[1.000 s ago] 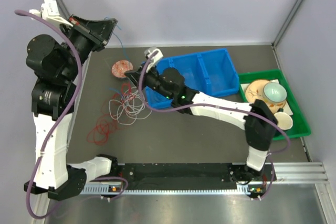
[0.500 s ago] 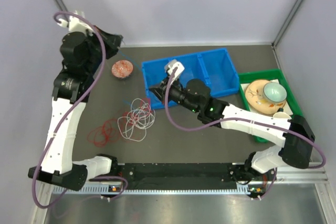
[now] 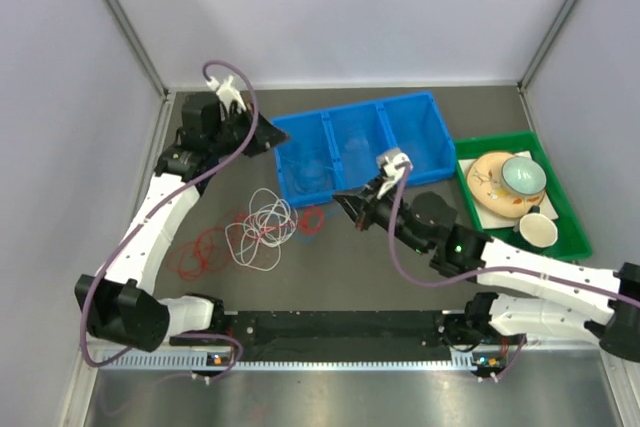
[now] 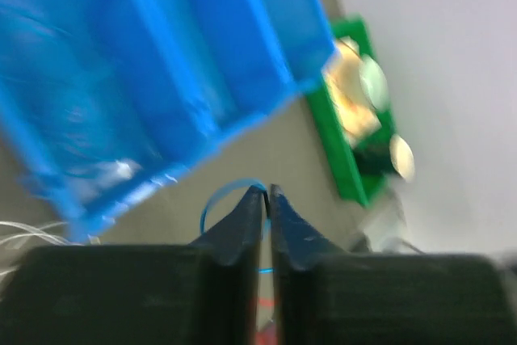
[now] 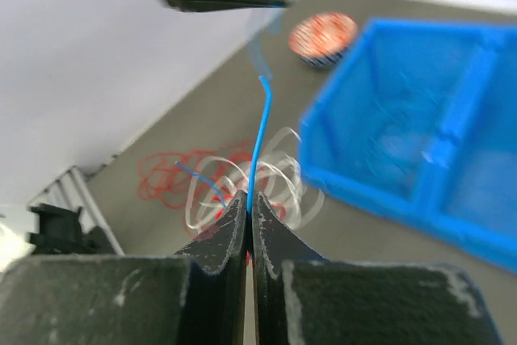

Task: Untangle the cables

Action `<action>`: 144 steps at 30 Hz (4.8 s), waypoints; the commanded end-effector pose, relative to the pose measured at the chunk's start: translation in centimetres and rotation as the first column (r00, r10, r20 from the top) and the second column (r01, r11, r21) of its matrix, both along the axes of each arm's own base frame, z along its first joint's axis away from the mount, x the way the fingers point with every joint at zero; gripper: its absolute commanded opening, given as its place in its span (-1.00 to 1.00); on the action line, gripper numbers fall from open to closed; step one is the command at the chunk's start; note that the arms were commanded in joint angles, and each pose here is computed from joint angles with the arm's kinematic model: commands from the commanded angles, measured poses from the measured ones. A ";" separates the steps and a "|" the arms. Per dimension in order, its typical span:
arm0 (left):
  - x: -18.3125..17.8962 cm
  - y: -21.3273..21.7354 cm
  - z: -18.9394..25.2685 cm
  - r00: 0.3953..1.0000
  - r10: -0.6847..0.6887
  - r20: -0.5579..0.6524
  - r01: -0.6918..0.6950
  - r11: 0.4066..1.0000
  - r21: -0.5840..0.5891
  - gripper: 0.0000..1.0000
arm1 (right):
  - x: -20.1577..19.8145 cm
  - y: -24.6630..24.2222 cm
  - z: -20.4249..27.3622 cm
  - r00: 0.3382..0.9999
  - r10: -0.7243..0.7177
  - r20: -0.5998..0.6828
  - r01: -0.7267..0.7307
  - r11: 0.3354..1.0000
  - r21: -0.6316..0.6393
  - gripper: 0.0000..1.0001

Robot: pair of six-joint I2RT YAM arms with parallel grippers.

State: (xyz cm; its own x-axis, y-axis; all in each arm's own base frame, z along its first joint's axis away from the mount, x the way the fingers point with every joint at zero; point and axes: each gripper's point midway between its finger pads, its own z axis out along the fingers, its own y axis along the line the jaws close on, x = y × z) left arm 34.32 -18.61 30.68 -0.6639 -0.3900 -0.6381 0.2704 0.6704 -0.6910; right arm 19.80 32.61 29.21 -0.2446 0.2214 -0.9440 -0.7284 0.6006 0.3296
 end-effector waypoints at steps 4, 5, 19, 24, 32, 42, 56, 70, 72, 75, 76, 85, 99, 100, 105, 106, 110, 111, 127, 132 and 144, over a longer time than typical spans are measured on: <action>-9.1 -5.5 -0.3 0.885 -0.449 0.121 0.461 0.883 -0.090 0.98 | 0.4 -7.3 -5.3 0.963 -0.247 -0.110 0.245 0.969 -0.034 -1.00; -9.5 -5.7 -0.8 0.880 -0.460 0.117 0.470 0.879 -0.084 0.98 | 0.1 -7.7 -6.4 0.962 -0.249 -0.115 0.245 0.968 -0.049 -1.00; -15.7 -9.5 -10.5 0.768 -0.629 -0.122 0.640 0.741 0.204 0.98 | -0.5 -10.3 -7.4 0.941 -0.299 -0.159 0.298 0.954 -0.032 -1.00; -14.5 -10.8 -11.2 0.792 -0.610 -0.040 0.605 0.774 0.187 0.98 | -0.4 -10.3 -7.8 0.940 -0.304 -0.158 0.300 0.953 -0.046 -1.00; -14.2 -13.1 -14.2 0.733 -0.678 -0.050 0.668 0.704 0.242 0.97 | -0.5 -10.1 -7.8 0.941 -0.297 -0.162 0.293 0.955 -0.045 -1.00; -13.7 -14.5 -15.9 0.746 -0.659 -0.092 0.656 0.705 0.271 -0.18 | -0.4 -10.2 -7.6 0.941 -0.302 -0.155 0.298 0.953 -0.049 -1.00; -10.3 -4.5 -10.1 0.956 -0.295 -0.005 0.270 0.868 0.416 -1.00 | 0.3 -16.9 -8.0 0.825 -0.535 -0.180 0.538 0.842 -0.038 -1.00; -11.8 2.9 -14.5 0.977 -0.050 -0.207 0.133 0.903 0.409 -1.00 | 0.4 -16.0 4.6 0.888 -0.459 0.011 0.456 0.885 0.098 -1.00; -11.8 3.2 -15.6 0.971 -0.030 -0.236 0.126 0.908 0.400 -1.00 | 0.2 -16.3 7.1 0.887 -0.458 0.054 0.447 0.882 0.152 -1.00; -11.7 3.3 -17.0 0.958 -0.002 -0.288 0.121 0.911 0.395 -1.00 | 0.1 -16.1 11.4 0.887 -0.449 0.107 0.420 0.881 0.217 -1.00; -11.5 3.5 -17.6 0.951 0.017 -0.308 0.115 0.908 0.404 -1.00 | 0.1 -16.0 12.2 0.888 -0.444 0.119 0.412 0.884 0.223 -1.00; -10.4 6.3 -19.9 0.911 0.183 -0.370 0.018 0.878 0.478 -1.00 | -0.5 -18.5 14.9 0.859 -0.490 0.147 0.440 0.854 0.277 -1.00; -13.2 0.6 -16.7 0.901 -0.230 -0.367 0.319 0.926 0.204 -1.00 | 1.1 -14.5 9.3 0.891 -0.440 0.110 0.438 0.898 0.045 -1.00; -13.3 0.6 -16.7 0.900 -0.211 -0.382 0.301 0.933 0.194 -1.00 | 1.3 -13.6 9.1 0.898 -0.425 0.111 0.424 0.905 0.031 -1.00; -12.9 2.2 -15.8 0.927 -0.099 -0.362 0.203 0.943 0.263 0.91 | 3.3 -8.4 8.5 0.938 -0.331 0.100 0.334 0.943 -0.010 -1.00; -12.6 2.5 -15.0 0.935 -0.079 -0.344 0.181 0.944 0.276 0.98 | 3.4 -7.1 8.7 0.954 -0.285 0.095 0.287 0.958 0.002 -1.00; -10.9 2.9 -11.5 0.972 -0.013 -0.233 0.078 0.958 0.276 0.98 | 5.4 -4.4 9.8 0.970 -0.222 0.094 0.221 0.975 0.019 -1.00; -10.3 2.9 -11.1 0.977 0.002 -0.211 0.056 0.962 0.269 0.98 | 5.9 -3.7 9.9 0.972 -0.212 0.100 0.211 0.977 0.022 -1.00; -7.0 9.8 -5.7 0.880 0.474 0.004 -0.456 0.844 0.284 0.98 | 12.3 4.3 11.5 0.986 -0.097 0.135 0.097 0.995 0.010 -1.00; -7.6 10.1 -4.4 0.883 0.466 0.050 -0.461 0.845 0.271 0.98 | 13.1 5.6 11.1 0.988 -0.083 0.127 0.082 0.997 0.013 -1.00; -8.3 10.4 -4.4 0.893 0.446 0.060 -0.442 0.846 0.297 0.98 | 16.7 8.1 5.6 0.994 -0.090 0.066 0.091 0.996 -0.013 -1.00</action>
State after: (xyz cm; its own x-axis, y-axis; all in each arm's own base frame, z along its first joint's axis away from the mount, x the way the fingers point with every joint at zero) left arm 26.02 -8.68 24.36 -0.5130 -0.4423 -0.7357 -0.1288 0.8870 -0.4434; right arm 35.06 39.69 34.01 -0.1807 0.1709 -0.9686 -0.6764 0.6933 0.2486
